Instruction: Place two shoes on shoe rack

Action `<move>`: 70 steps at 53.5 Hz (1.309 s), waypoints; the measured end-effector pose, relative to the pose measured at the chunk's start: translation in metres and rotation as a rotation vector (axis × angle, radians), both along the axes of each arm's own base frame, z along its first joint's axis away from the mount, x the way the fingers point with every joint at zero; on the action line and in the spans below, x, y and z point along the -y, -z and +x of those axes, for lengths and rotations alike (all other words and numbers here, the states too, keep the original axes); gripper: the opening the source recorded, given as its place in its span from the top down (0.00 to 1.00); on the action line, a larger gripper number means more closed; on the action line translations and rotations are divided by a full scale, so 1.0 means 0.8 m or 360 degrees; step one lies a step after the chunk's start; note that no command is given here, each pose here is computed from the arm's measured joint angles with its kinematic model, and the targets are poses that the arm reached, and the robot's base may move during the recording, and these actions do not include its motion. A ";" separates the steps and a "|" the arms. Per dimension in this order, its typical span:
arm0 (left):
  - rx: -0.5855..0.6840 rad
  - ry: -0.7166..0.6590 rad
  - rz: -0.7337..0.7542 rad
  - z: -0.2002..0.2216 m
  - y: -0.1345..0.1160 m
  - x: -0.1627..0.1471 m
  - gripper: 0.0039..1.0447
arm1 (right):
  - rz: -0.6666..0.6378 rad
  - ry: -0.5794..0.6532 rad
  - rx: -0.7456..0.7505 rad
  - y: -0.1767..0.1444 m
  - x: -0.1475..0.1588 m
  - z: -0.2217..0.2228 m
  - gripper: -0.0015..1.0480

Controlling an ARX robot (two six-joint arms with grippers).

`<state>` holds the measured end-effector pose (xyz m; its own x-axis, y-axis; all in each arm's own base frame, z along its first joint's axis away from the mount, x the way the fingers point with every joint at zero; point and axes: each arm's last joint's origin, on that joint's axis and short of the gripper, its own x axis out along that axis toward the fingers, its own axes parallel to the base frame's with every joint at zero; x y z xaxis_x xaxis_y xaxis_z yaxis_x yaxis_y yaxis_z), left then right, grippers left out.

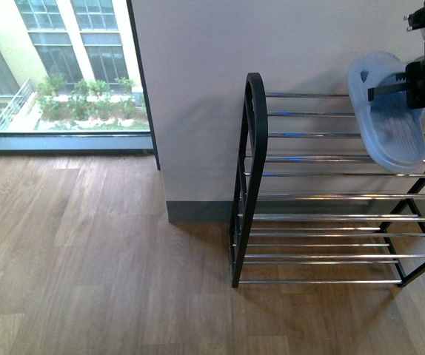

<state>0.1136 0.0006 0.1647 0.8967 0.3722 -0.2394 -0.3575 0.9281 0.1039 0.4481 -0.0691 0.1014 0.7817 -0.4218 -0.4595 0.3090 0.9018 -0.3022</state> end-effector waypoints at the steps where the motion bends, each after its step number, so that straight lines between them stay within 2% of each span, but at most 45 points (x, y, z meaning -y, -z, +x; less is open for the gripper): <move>1: 0.0000 0.0001 0.0000 0.000 0.000 0.000 0.98 | -0.0014 0.0001 -0.0013 0.003 0.002 0.001 0.98; 24: 0.0000 0.0001 0.0000 0.000 0.000 0.000 0.98 | -0.0291 0.0047 -0.0120 0.024 0.026 0.022 0.98; 70: 0.0000 0.0001 0.0000 0.000 0.000 0.000 0.98 | -0.0335 0.0089 -0.0202 0.028 0.037 0.024 0.98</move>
